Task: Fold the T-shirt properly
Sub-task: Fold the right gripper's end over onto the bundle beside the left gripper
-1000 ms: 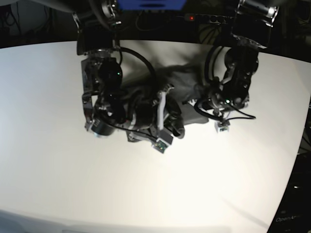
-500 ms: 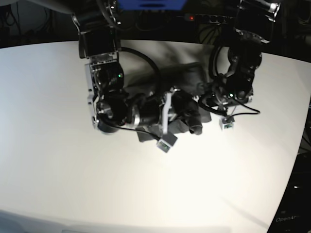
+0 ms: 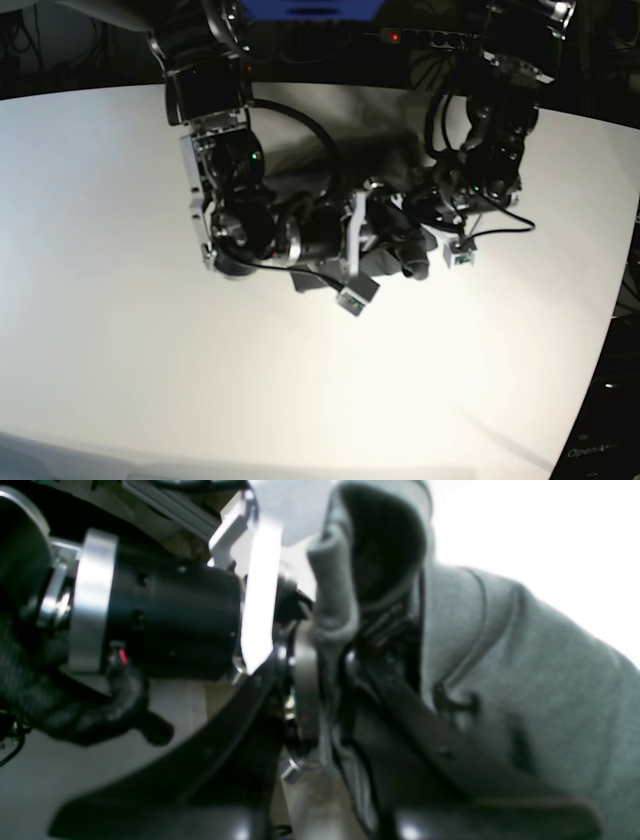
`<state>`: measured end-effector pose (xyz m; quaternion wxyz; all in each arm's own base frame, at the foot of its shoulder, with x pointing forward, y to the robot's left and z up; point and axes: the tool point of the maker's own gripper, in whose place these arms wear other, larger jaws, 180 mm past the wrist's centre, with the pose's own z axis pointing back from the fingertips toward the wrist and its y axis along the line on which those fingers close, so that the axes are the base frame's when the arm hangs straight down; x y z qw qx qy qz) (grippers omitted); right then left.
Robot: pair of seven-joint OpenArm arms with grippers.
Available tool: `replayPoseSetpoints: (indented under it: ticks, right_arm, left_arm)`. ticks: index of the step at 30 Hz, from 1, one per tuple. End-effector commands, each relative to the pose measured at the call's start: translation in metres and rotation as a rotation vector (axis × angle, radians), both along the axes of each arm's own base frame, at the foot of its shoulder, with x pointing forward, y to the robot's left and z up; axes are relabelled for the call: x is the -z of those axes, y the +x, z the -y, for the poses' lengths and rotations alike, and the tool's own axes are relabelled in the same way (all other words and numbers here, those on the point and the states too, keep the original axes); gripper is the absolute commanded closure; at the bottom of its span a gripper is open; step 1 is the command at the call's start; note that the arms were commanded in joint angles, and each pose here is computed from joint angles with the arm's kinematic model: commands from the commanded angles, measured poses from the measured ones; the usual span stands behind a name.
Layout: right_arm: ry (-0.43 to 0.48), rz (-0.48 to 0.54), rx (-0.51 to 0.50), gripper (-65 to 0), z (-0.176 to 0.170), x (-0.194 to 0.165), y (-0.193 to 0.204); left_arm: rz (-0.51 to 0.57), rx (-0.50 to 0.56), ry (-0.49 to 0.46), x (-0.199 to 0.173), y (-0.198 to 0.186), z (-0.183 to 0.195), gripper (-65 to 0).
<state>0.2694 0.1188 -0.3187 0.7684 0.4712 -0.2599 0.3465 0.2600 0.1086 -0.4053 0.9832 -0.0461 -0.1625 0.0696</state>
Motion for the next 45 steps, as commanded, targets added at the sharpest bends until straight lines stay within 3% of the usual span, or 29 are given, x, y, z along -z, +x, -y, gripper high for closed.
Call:
replayPoseSetpoints:
  ticks: [1, 6, 8, 10, 17, 20, 26, 29, 37, 43, 45]
  right_arm:
    - [0.097, 0.038, -0.012, -0.7, -0.013, -0.027, 0.005]
    - [0.079, -0.058, -0.01, -1.0, -0.014, -0.002, 0.005]
    - [0.081, -0.096, -0.003, -4.6, -0.015, 0.007, 0.006]
    - [0.087, -0.117, 0.004, -13.6, -0.016, 0.011, 0.007]
    - [0.092, -0.124, 0.01, -56.7, -0.017, 0.013, 0.008]
    - [0.092, -0.123, 0.01, -65.0, -0.017, 0.012, 0.009]
    - [-0.011, -0.076, 0.011, -65.0, 0.016, 0.015, 0.032]
    - [-0.072, -0.06, 0.022, -65.0, 0.039, 0.021, 0.041]
    - [-0.108, -0.054, 0.037, -65.0, 0.056, 0.027, 0.045]
    - [-0.104, -0.054, 0.064, -65.0, 0.063, 0.024, 0.05]
    - [-0.108, -0.052, 0.064, -65.0, 0.064, 0.022, 0.053]
  left_arm:
    - [0.049, -0.004, -0.007, -0.011, 0.012, 0.002, -2.9]
    - [0.051, -0.007, 0.001, -0.011, 0.013, 0.0, -2.9]
    - [0.051, -0.007, 0.002, -0.011, 0.013, -0.001, -2.9]
    - [0.052, -0.007, 0.004, -0.011, 0.013, -0.001, -2.9]
    - [0.055, -0.008, 0.003, -0.012, 0.014, -0.001, -2.9]
    - [0.063, -0.006, 0.001, -0.014, 0.014, 0.0, -2.9]
    - [0.064, 0.021, -0.03, -0.03, 0.009, 0.01, -2.9]
    - [0.121, 0.041, -0.061, -0.05, 0.012, 0.019, -2.9]
    - [0.125, 0.057, -0.065, -0.052, 0.005, 0.021, -2.9]
    - [0.153, 0.273, 0.008, -0.053, 0.003, 0.018, -2.9]
    - [0.168, 0.294, 0.015, -0.056, 0.005, 0.014, -2.9]
